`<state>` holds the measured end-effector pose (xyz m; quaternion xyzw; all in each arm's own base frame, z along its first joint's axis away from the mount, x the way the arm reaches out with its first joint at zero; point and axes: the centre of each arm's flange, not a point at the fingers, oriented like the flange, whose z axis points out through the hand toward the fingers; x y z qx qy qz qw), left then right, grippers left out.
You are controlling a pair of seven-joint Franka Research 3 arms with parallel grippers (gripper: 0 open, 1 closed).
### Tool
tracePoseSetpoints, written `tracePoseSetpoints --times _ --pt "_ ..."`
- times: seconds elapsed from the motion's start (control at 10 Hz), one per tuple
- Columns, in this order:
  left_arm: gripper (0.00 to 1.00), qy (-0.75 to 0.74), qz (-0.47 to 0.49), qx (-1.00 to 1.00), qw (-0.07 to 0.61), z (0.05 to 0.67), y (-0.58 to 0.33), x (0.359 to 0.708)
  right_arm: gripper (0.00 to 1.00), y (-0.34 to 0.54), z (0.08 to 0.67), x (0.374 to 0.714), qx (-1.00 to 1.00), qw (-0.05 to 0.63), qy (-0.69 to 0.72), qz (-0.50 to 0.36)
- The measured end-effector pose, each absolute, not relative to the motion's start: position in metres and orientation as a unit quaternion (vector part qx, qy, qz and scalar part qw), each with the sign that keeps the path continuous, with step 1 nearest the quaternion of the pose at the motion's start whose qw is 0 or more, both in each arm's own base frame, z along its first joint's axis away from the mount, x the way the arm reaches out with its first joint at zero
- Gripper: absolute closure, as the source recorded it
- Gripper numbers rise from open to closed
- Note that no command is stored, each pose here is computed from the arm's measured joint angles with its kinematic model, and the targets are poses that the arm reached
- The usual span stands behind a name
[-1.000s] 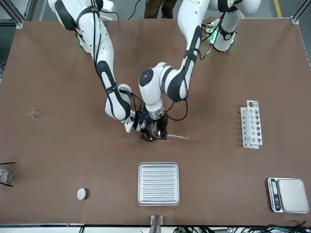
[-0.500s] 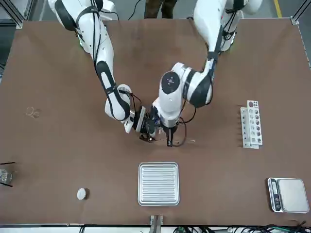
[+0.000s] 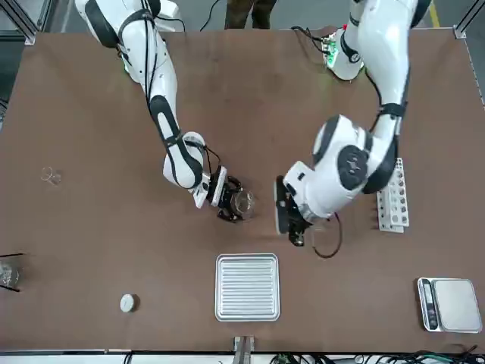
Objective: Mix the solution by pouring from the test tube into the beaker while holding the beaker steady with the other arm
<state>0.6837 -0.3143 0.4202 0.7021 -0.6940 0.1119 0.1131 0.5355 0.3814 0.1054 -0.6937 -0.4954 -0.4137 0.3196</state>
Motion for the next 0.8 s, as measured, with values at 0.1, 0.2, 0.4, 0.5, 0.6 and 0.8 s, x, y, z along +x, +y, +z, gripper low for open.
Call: tracePoseSetpoints --times 0.1,0.2,0.4,0.5,0.6,0.8 --pt "0.78 -0.69 0.119 0.698 0.149 0.426 -0.292 0.687 0.23 0.381 0.105 0.536 -0.694 0.32 -0.495 -0.414" --pt "0.78 -0.685 0.128 0.693 0.187 0.432 -0.267 0.689 0.23 0.381 0.105 0.536 -0.694 0.319 -0.495 -0.414" --pt "0.78 -0.678 0.141 0.675 0.253 0.446 -0.192 0.688 0.21 0.381 0.105 0.536 -0.694 0.319 -0.495 -0.414" --pt "0.78 -0.678 0.144 0.664 0.281 0.448 -0.154 0.685 0.2 0.38 0.105 0.536 -0.695 0.318 -0.495 -0.413" --pt "0.78 -0.68 0.148 0.648 0.31 0.448 -0.121 0.679 0.19 0.379 0.103 0.536 -0.698 0.315 -0.495 -0.411" --pt "0.78 -0.676 0.171 0.611 0.374 0.443 -0.062 0.664 0.14 0.377 0.099 0.535 -0.7 0.313 -0.494 -0.408"
